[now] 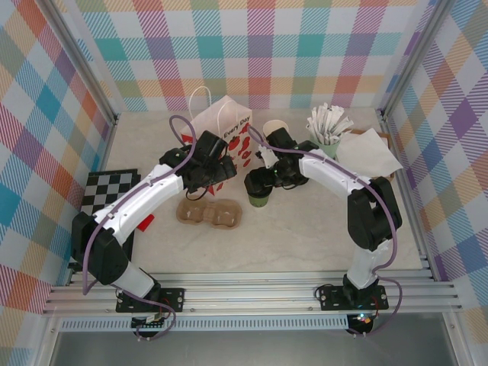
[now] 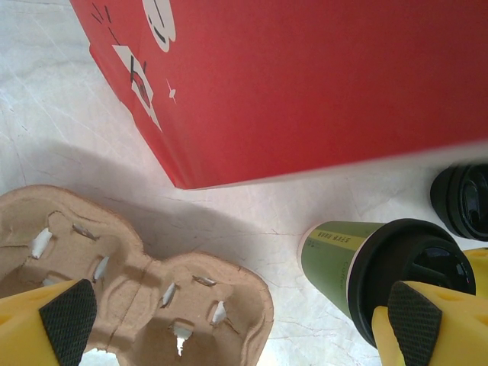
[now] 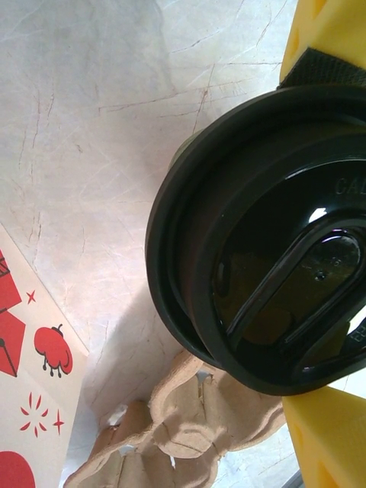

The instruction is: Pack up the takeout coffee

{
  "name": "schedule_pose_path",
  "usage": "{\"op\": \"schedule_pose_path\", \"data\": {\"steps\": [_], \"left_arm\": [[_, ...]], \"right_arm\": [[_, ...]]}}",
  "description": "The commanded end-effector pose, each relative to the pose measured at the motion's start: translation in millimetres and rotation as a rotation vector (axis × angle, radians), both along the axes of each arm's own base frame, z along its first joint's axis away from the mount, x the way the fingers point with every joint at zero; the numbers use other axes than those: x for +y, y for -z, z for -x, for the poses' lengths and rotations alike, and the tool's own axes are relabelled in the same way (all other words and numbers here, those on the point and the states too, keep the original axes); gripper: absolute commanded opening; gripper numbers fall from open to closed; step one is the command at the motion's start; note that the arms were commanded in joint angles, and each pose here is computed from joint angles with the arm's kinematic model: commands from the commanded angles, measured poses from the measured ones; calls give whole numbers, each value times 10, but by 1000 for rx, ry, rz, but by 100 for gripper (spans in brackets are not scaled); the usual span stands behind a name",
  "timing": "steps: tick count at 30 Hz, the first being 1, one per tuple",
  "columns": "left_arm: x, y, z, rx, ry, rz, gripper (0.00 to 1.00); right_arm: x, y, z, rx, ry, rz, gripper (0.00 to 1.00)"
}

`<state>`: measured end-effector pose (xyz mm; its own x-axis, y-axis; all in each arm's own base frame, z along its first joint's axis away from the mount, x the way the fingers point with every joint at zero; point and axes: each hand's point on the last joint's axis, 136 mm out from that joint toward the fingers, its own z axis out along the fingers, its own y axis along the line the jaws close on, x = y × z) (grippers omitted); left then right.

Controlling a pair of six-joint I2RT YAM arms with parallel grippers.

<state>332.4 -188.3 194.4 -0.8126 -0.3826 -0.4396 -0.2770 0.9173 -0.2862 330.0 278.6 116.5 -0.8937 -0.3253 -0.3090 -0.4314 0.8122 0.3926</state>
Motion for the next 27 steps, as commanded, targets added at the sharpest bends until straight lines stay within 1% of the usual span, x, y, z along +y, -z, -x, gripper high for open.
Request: {"op": "schedule_pose_path", "data": {"steps": [1,3,5,9,14,16,22,27], "left_arm": [[50,155,37,56,-8,-24,100],[51,154,34,55,-7,-26,100],[49,159,34,57,-7,-26,100],[46,173,35,61,-6,-26,100],[31,191,29,67,-3,-26,100],[27,192,22,68,-2,-25,100],[16,207,7,70,-1,-24,100],[3,222,0,74,1,-23,100]], "right_arm": [[27,151,66,51,-7,5,97],[23,163,74,54,-8,9,96],[19,156,83,54,-9,9,93],[-12,119,89,42,-3,13,80],[-109,88,106,27,21,46,77],[-191,74,70,15,55,66,76],[-484,36,-235,4,216,61,74],[-613,30,-696,-38,360,57,73]]}}
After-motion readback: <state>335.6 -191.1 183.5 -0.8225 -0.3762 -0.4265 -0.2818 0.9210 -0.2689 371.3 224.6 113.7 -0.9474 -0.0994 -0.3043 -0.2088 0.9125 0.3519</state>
